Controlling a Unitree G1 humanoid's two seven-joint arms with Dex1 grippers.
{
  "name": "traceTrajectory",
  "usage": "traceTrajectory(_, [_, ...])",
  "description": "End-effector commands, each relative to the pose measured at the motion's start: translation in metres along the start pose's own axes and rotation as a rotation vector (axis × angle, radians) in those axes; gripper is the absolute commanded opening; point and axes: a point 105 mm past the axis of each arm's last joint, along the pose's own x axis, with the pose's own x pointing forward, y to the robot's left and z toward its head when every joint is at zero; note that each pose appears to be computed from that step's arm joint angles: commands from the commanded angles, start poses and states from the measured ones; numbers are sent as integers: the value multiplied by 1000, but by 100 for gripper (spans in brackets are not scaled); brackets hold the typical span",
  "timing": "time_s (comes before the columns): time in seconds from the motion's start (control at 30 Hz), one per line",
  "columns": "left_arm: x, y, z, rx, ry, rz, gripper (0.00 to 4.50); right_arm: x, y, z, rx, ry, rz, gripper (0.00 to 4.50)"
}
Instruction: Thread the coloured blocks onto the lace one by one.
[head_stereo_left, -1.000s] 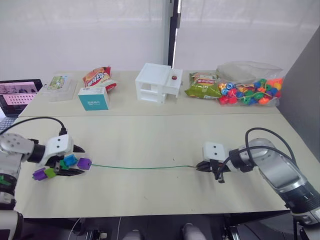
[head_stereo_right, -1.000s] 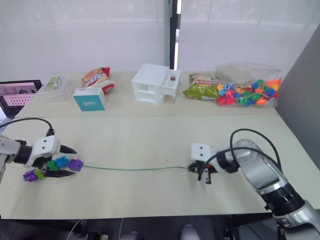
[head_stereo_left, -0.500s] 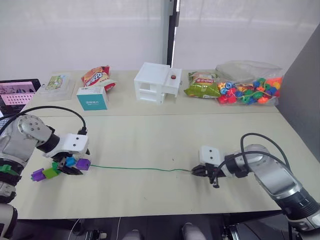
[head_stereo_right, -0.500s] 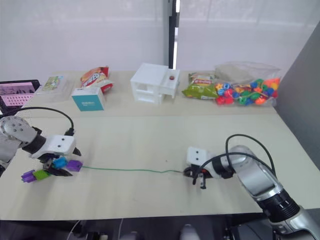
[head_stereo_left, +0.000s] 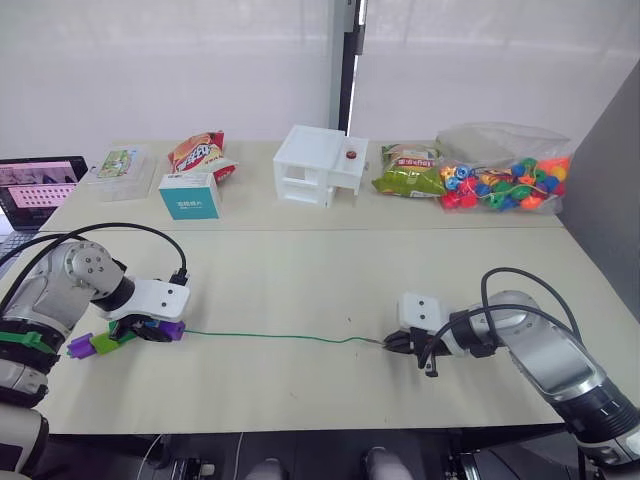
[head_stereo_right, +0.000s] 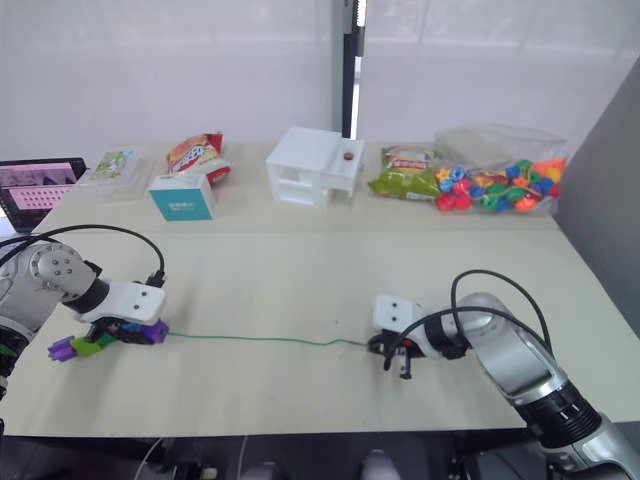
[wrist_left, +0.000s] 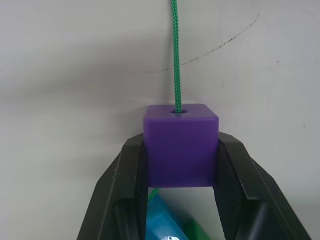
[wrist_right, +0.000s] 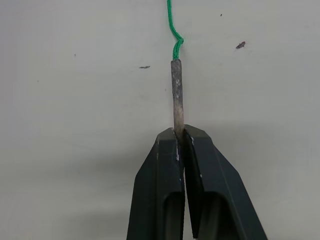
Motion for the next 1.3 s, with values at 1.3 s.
traceTrajectory(1.3, [-3,-7,-12,-11,43,7,121,-38,-36,-58,-1,112,-112,0])
